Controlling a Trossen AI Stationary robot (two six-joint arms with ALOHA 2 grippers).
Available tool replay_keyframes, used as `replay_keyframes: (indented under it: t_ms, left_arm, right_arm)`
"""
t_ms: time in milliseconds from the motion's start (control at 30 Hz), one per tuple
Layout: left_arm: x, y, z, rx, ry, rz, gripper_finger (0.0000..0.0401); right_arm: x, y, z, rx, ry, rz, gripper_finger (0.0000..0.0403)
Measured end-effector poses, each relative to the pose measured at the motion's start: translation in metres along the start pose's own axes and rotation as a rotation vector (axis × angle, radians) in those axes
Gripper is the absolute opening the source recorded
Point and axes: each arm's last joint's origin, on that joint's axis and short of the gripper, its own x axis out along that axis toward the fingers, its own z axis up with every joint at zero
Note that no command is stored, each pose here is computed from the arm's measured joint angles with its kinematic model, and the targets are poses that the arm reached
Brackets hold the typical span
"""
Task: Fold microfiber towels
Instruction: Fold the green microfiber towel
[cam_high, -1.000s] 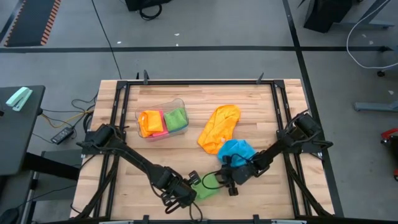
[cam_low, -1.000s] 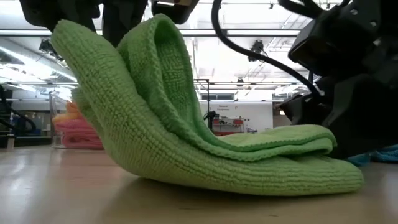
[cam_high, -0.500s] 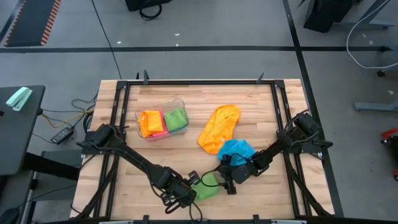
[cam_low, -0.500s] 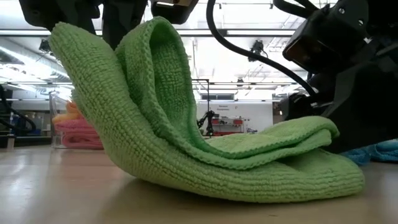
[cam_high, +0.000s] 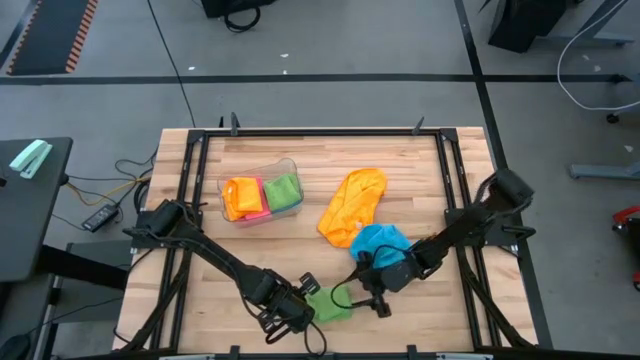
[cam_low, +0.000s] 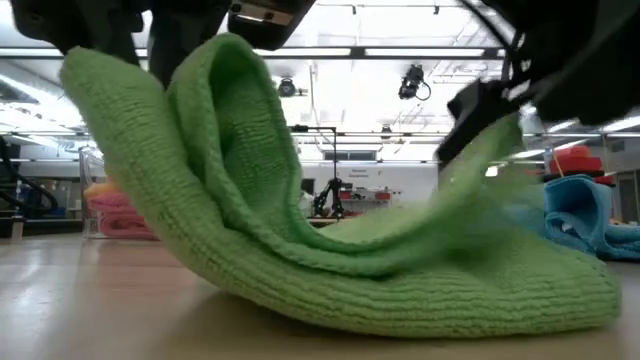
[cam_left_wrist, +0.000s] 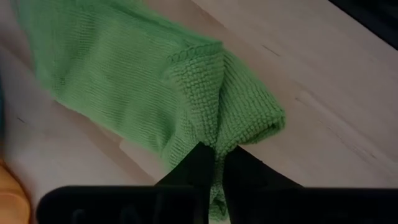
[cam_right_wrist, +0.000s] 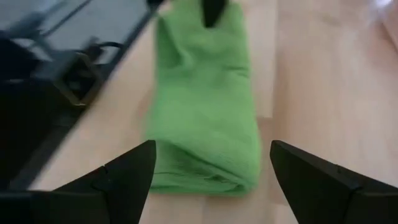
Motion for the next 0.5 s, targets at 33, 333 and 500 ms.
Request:
replay_keyframes:
  t_ms: [33, 333, 500]
  left_arm:
    - [0.000, -0.001, 0.000, -0.008, 0.003, -0.002, 0.0037]
    - [-0.001, -0.010, 0.002, 0.005, 0.008, -0.012, 0.0016]
    - [-0.001, -0.010, 0.002, -0.004, 0.007, -0.012, 0.0034]
  right_arm:
    - [-0.007, 0.001, 0.006, 0.004, -0.004, 0.045, 0.0326]
    - [-0.067, 0.014, 0.038, -0.016, -0.021, 0.283, 0.0326]
    - [-0.077, 0.013, 0.040, -0.027, -0.025, 0.240, 0.0326]
